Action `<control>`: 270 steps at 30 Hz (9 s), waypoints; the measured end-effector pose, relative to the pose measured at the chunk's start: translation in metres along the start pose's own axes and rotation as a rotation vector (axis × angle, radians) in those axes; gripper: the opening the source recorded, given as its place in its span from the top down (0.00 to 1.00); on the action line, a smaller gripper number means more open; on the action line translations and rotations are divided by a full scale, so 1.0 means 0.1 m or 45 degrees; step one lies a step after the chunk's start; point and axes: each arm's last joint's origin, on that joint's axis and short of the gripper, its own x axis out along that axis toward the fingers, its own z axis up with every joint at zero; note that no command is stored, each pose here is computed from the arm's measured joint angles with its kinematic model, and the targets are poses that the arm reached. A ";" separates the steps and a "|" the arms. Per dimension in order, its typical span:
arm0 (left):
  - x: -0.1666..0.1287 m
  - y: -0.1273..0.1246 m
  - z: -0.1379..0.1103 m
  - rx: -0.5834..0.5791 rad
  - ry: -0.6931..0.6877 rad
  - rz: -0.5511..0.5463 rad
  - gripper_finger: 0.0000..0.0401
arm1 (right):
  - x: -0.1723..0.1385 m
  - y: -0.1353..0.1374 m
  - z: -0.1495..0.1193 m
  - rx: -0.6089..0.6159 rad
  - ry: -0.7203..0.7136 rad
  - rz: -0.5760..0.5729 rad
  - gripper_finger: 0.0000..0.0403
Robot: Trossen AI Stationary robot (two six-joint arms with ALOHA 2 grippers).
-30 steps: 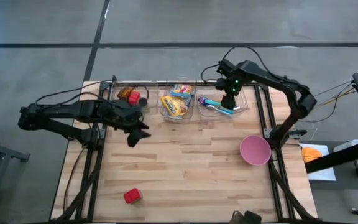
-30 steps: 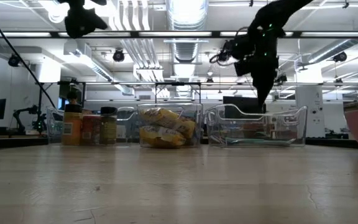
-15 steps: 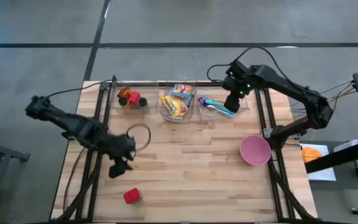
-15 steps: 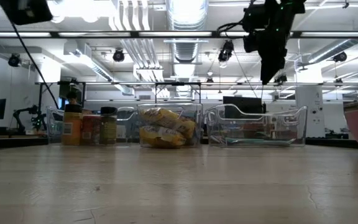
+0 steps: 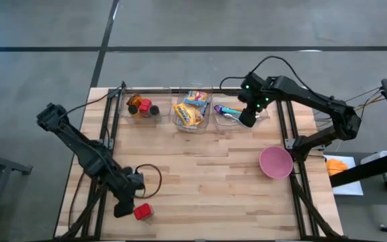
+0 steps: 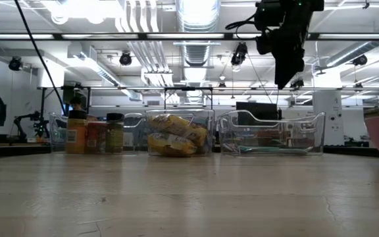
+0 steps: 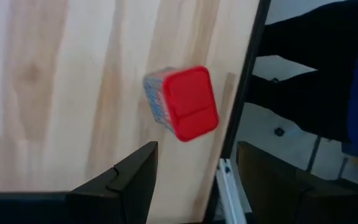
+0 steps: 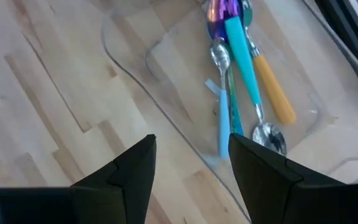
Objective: Pick & Place Food Item
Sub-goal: Put the red seasoning can into the left transparent bin
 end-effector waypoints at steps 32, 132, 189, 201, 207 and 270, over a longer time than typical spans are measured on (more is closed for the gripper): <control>0.78 -0.21 0.14 -0.308 -0.026 0.127 0.44 | -0.11 -0.02 -0.65 -0.160 -0.083 -0.186 0.50; 0.79 -0.15 -0.11 -1.559 -0.031 0.371 0.44 | -0.27 0.78 -0.91 -0.434 -0.325 0.182 0.50; 1.12 0.20 -0.15 -1.597 -0.179 0.528 0.44 | -0.27 0.79 -0.91 -0.393 -0.319 0.207 0.50; 1.16 0.20 -0.12 -1.470 -0.232 0.445 0.58 | -0.27 0.79 -0.91 -0.341 -0.313 0.219 0.50; 0.99 0.10 -0.02 -1.350 -0.492 0.329 0.58 | -0.30 0.84 -0.86 -0.215 -0.356 0.351 0.50; -1.07 0.98 1.66 0.391 -1.588 -0.404 0.58 | -0.27 1.96 0.00 0.001 -1.302 0.743 0.50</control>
